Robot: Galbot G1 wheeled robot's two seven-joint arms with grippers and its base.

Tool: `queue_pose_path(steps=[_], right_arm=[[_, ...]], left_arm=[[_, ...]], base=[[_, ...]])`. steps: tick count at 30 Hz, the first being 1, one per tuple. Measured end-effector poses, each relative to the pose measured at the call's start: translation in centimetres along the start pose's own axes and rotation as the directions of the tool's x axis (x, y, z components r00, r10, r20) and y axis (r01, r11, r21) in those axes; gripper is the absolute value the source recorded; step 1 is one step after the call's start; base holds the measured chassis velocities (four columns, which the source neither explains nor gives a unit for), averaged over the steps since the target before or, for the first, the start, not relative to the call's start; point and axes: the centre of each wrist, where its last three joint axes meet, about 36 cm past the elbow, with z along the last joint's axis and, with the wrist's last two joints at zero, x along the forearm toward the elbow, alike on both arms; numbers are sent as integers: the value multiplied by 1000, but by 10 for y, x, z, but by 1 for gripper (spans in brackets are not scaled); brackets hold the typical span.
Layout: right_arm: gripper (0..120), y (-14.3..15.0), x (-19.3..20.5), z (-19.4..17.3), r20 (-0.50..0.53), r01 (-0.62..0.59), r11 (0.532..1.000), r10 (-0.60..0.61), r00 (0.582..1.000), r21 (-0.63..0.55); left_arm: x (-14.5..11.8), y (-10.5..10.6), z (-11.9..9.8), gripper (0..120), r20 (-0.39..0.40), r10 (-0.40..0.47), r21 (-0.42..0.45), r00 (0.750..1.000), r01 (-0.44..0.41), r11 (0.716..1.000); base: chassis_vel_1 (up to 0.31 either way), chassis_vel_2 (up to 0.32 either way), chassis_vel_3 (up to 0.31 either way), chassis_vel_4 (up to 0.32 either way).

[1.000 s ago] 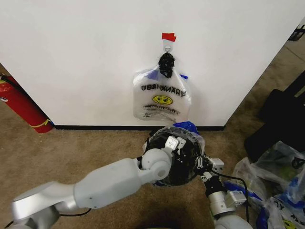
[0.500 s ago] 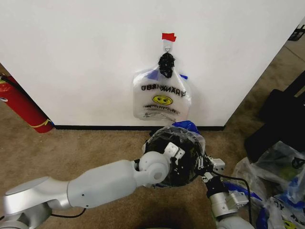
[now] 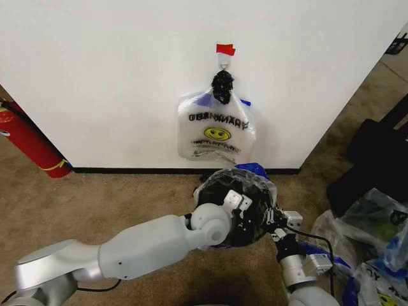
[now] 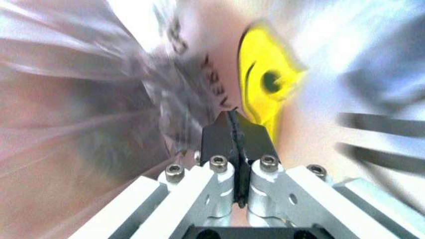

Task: Pick up the garbage bag from the wall and place it over the trash bin.

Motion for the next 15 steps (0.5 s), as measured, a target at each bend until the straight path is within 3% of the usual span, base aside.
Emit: queue_pose_path(steps=[5, 9, 11, 14, 15], right_arm=[[0, 0, -9, -5, -97, -68, 986, 54, 994, -152], [0, -1, -9, -10, -151, -89, 975, 59, 987, -202], [0, 0, -10, -14, -184, -100, 968, 58, 981, -230], [0, -1, -13, -18, -221, -108, 964, 53, 974, -242], [0, -1, -13, -18, -221, -108, 964, 53, 974, -242]], left_arm=[[52, 1, 11, 0, 101, 0, -11, 995, 1, 1000], [77, 12, 19, 12, 183, -31, 3, 983, 31, 1000], [94, 18, 30, 20, 281, -60, 27, 958, 55, 998], [118, 22, 47, 33, 426, -132, 116, 895, 90, 989], [118, 22, 47, 33, 426, -132, 116, 895, 90, 989]], base=[[0, 0, 0, 0], [0, 0, 0, 0], [0, 0, 0, 0], [0, 0, 0, 0], [0, 0, 0, 0]])
